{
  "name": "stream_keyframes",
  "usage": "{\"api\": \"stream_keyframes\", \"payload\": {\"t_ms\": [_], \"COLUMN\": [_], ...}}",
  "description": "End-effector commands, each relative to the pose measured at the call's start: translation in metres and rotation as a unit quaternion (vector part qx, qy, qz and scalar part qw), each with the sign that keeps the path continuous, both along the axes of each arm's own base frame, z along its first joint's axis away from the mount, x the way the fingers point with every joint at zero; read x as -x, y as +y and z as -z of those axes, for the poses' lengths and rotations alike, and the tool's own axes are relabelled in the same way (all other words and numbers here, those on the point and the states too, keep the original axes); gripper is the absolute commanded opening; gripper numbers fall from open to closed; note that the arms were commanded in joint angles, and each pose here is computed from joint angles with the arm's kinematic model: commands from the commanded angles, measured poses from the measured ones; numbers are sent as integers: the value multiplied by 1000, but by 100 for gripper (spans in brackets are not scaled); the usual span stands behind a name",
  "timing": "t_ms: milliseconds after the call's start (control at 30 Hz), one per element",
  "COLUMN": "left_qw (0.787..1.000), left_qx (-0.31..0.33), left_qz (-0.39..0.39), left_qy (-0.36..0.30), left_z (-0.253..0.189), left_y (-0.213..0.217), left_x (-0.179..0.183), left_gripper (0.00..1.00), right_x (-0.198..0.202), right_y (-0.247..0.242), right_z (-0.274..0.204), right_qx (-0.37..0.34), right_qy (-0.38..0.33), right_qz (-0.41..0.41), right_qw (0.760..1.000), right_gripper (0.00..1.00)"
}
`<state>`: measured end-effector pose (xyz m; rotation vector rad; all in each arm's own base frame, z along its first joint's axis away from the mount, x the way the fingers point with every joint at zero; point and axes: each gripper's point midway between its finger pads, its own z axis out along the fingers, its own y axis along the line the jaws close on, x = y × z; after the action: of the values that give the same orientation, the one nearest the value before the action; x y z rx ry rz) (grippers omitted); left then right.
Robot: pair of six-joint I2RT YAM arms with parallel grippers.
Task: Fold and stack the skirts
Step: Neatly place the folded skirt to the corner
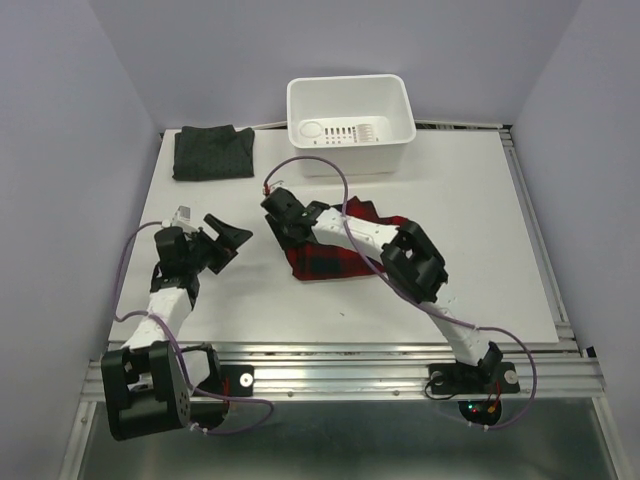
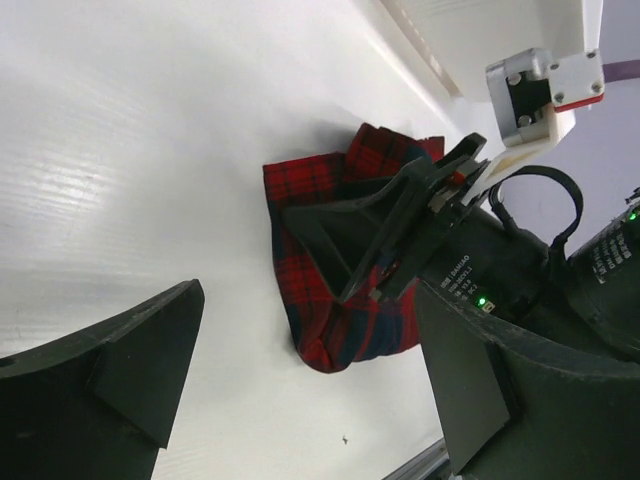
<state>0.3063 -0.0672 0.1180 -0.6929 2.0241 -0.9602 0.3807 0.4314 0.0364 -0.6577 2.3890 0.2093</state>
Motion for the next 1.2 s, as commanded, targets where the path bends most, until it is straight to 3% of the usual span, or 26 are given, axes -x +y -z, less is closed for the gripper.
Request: {"api": "stream_keyframes", "payload": {"t_ms": [0,167,267,400,500,733,933,1167], "left_qw": [999,996,992,987,990,990,981,982], "left_qx": [-6,7,22,20,8,-6,48,73], "left_qz": [45,87,118,139,137,134,145,122], "left_qy": [-20,-28,-47,-72,-45,-50,-121,-126], "left_z": [1,4,3,-6,10,13,-18,-30], "left_y": [-19,-50,-83,-106,-108,-109,-129,-134], "left_x": [13,25,34,25,14,8,6,-1], "left_gripper": [97,96,96,96,97,98,99,98], "right_x": [6,9,7,6,6,8,16,-6], "right_y": [-21,-7,8,15,16,18,25,27], "right_z": [48,21,-16,-50,-65,-97,-107,-111], "right_qx": [56,-2,-54,-102,-127,-174,-209,-240], "right_qy": [30,45,31,24,28,40,72,80], "right_qz": [27,19,6,5,11,12,8,55], "right_qw": [998,999,998,994,991,984,975,966], "right_gripper": [46,13,1,1,1,1,1,1]}}
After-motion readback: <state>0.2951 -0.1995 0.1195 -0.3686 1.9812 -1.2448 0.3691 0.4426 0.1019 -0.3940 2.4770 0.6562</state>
